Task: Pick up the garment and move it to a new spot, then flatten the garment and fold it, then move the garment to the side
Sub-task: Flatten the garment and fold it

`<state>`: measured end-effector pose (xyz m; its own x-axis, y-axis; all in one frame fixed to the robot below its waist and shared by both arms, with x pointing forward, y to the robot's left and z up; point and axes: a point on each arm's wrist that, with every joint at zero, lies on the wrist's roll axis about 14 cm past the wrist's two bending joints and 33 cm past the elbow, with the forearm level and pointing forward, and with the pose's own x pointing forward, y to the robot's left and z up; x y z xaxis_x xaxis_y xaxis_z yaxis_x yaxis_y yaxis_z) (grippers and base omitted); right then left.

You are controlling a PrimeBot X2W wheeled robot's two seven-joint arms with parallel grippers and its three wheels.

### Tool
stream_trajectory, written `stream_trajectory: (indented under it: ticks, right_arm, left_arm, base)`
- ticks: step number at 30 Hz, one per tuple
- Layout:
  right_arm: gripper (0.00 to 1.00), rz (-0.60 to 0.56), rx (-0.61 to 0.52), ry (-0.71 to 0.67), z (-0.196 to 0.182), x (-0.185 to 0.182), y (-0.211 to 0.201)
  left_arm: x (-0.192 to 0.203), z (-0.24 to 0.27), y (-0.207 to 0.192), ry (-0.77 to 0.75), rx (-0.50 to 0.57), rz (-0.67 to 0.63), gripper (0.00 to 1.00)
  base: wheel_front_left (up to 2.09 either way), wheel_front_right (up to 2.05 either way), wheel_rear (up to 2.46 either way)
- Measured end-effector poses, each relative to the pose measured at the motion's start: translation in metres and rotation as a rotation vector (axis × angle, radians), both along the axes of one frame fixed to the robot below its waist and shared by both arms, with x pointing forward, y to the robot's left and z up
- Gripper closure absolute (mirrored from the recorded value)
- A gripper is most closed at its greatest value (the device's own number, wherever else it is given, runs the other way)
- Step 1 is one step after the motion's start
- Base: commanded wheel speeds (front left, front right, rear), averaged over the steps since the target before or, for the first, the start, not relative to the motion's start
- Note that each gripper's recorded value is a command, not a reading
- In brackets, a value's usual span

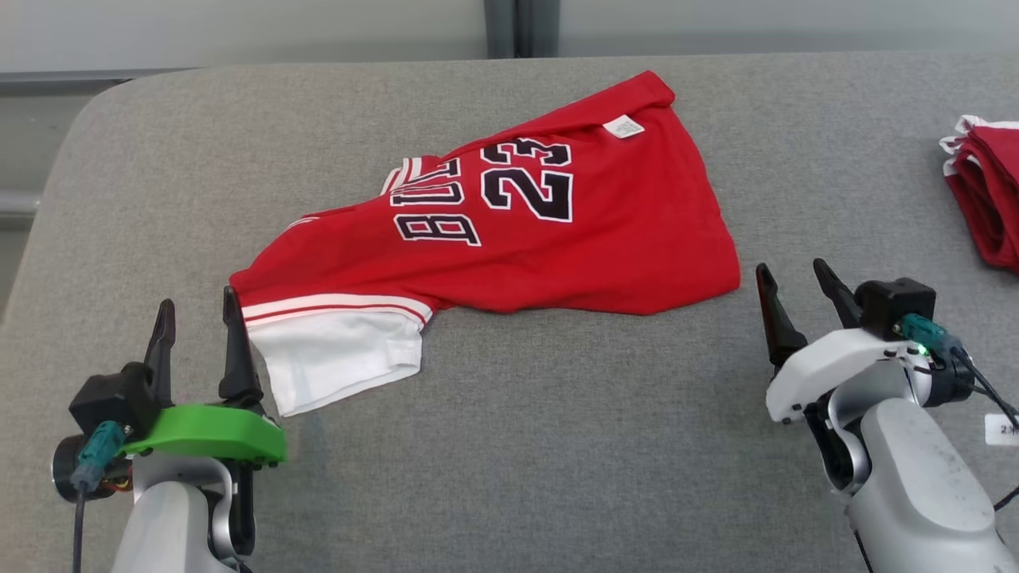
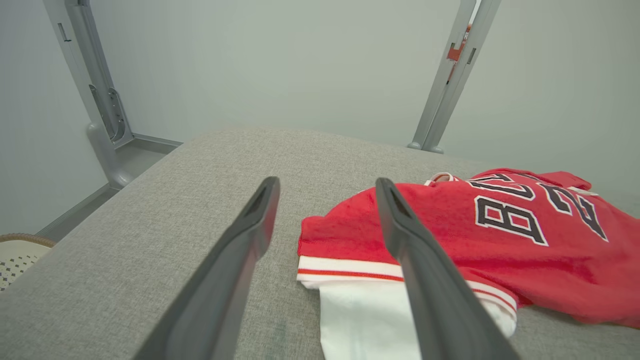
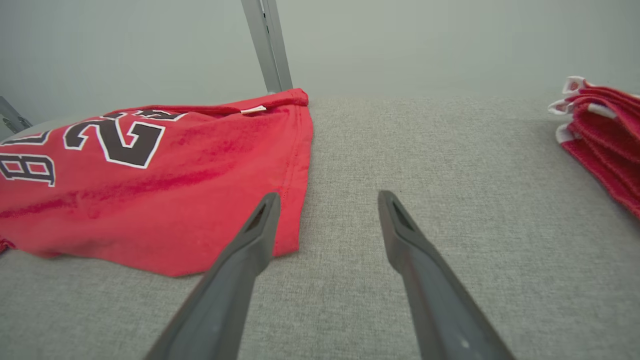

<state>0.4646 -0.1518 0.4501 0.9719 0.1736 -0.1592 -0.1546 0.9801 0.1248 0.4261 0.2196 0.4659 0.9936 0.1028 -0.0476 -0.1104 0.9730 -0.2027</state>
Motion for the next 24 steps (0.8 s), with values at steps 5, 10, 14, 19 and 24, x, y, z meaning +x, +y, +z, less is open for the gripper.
stream_trajectory:
  ticks: [5,10,14,19,24]
  right_arm:
    - [0.0,0.062,-0.021,0.119,-0.018,0.015,0.013]
    - [0.0,0.103,-0.025,0.202,-0.034,0.026,0.023]
    - [0.0,0.14,0.012,0.28,-0.05,0.024,0.041]
    - [0.67,0.163,0.03,0.262,-0.045,0.029,0.049]
    - [1.0,0.195,0.039,0.191,-0.027,0.034,0.058]
  left_arm:
    - [-0.011,0.004,-0.002,-0.018,0.003,0.001,0.0]
    - [-0.022,0.003,0.005,-0.014,0.008,0.031,0.0]
    - [-0.032,-0.002,0.013,0.003,0.008,0.06,0.0]
    - [-0.035,-0.002,0.016,0.002,0.007,0.071,0.0]
    - [-0.035,-0.001,0.016,-0.003,0.005,0.071,0.0]
  base:
    - [0.0,0.0,0.0]
    - [0.0,0.0,0.0]
    - [0.0,0.0,0.0]
    - [0.0,0.0,0.0]
    - [0.0,0.0,0.0]
